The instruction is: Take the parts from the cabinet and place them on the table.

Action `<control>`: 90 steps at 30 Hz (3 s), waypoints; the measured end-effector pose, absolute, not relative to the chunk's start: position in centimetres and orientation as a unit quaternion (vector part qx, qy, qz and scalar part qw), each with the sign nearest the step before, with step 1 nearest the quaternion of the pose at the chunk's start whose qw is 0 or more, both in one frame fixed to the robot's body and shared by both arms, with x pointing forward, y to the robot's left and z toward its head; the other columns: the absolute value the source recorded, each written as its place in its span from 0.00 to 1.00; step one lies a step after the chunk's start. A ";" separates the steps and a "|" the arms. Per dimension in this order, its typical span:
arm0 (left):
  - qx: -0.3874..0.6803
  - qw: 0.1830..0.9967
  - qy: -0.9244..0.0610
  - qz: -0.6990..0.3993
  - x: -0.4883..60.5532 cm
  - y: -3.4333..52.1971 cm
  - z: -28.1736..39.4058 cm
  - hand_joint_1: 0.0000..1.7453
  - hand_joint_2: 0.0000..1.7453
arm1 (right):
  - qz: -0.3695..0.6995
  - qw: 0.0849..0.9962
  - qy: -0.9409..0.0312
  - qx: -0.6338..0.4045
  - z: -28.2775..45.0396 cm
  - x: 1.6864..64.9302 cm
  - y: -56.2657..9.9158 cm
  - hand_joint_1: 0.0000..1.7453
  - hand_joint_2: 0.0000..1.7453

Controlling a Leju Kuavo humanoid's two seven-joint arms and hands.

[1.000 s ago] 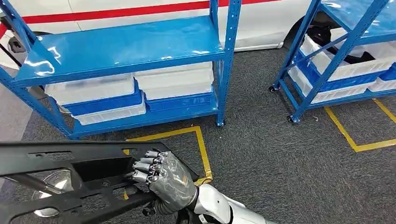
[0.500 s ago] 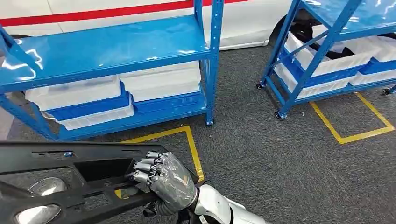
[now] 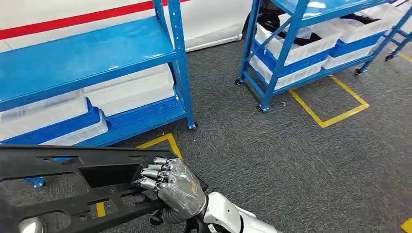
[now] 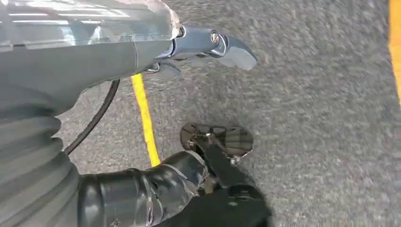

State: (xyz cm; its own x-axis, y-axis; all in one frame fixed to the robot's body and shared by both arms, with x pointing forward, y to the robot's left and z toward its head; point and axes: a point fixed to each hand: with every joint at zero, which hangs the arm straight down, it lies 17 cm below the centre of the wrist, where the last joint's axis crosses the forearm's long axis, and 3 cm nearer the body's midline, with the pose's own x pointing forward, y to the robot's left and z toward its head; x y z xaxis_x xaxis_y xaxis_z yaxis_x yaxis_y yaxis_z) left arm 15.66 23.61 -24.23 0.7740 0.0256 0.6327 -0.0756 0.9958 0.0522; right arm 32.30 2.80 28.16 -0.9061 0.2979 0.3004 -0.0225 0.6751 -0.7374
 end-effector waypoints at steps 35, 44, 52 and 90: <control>0.031 0.940 -0.338 0.020 16.1 22.8 -24.1 0.00 1.00 | 0.394 0.200 -0.893 -0.088 27.9 32.4 2.6 1.00 1.00; 0.031 0.941 -0.337 0.018 16.1 22.8 -24.1 0.00 1.00 | 0.396 0.200 -0.891 -0.092 27.6 32.5 2.5 1.00 1.00; 0.032 0.941 -0.338 0.016 16.4 22.9 -24.0 0.00 1.00 | 0.395 0.196 -0.892 -0.094 27.8 32.5 2.6 1.00 1.00; 0.029 0.947 -0.318 0.024 15.4 23.3 -24.6 0.00 1.00 | 0.389 0.201 -0.894 -0.095 28.0 32.7 3.2 1.00 1.00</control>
